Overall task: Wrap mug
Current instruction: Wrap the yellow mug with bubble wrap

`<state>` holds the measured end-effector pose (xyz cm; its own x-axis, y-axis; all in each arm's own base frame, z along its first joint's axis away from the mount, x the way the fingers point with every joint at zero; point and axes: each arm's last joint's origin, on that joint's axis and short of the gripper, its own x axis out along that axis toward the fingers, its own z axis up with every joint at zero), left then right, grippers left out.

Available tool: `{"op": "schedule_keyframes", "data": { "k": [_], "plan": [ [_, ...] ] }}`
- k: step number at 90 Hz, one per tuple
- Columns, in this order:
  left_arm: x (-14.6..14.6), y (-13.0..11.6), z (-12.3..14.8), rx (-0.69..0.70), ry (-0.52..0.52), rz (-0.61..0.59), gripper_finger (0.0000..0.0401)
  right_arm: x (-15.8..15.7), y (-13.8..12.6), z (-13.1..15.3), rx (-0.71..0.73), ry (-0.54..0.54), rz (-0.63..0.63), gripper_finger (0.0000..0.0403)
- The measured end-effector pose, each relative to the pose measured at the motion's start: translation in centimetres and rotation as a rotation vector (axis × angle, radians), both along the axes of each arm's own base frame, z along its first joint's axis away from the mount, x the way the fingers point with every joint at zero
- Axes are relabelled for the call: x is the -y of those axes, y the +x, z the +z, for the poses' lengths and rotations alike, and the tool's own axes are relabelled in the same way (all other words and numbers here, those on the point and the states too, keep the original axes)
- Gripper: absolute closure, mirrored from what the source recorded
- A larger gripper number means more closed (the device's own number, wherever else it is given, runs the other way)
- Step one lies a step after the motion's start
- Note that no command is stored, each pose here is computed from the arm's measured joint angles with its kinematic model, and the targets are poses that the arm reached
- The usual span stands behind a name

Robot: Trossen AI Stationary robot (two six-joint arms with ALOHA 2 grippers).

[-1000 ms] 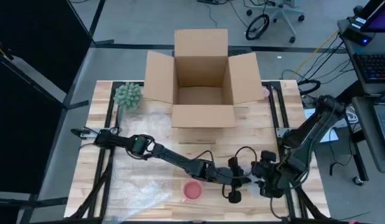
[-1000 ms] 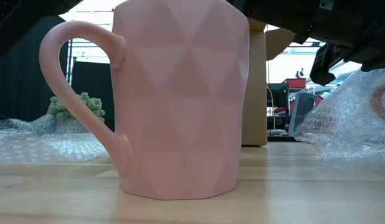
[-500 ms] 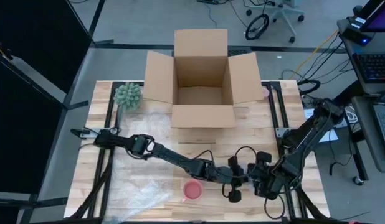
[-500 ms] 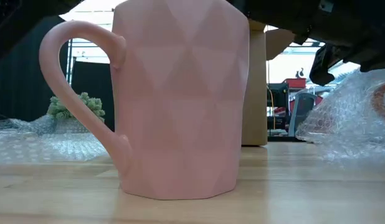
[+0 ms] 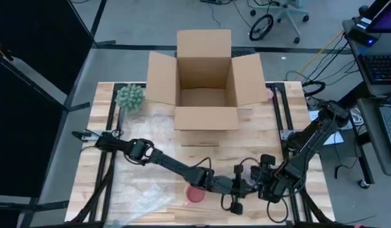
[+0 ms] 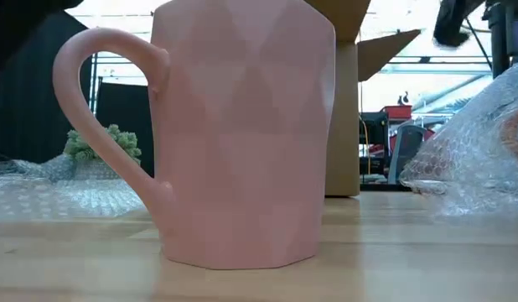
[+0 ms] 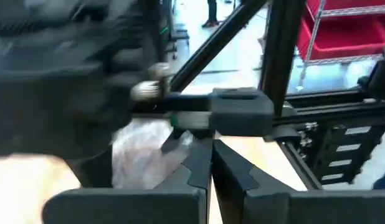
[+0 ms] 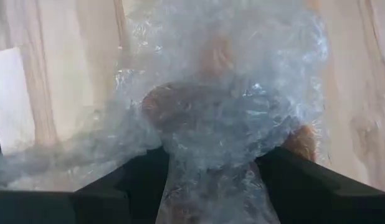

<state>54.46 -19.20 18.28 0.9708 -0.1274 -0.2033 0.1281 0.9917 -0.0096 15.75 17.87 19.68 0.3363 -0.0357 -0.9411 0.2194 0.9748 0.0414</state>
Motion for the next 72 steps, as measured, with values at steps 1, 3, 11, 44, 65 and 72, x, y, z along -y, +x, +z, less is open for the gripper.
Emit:
{"op": "schedule_keyframes", "data": {
  "k": [1, 3, 11, 44, 65, 72],
  "plan": [
    [-0.1, 0.1, -0.1, 0.0, -0.012, -0.001, 0.0401, 0.0, 0.0, 0.0, 0.0, -0.001, 0.002, 0.0172],
    [-0.2, 0.2, -0.3, 0.003, -0.034, -0.005, 0.0401, 0.0, 0.0, 0.0, -0.003, -0.005, 0.009, 0.0172],
    [-0.6, 0.6, -1.3, 0.008, -0.083, -0.026, 0.0401, 0.0, -0.1, 0.0, -0.006, -0.006, 0.02, 0.0172],
    [-2.0, 0.7, -5.4, -0.214, -0.093, 0.029, 0.0401, -0.6, 0.5, 2.6, -0.012, -0.007, 0.041, 0.0172],
    [-2.5, 0.9, -5.8, -0.22, -0.11, 0.062, 0.0401, -0.7, 0.5, 4.8, -0.032, -0.032, 0.045, 0.0172],
    [-2.5, 1.0, -5.2, -0.21, -0.118, 0.049, 0.0401, -0.6, 0.4, 4.8, -0.03, -0.038, 0.043, 0.0172]
  ]
}}
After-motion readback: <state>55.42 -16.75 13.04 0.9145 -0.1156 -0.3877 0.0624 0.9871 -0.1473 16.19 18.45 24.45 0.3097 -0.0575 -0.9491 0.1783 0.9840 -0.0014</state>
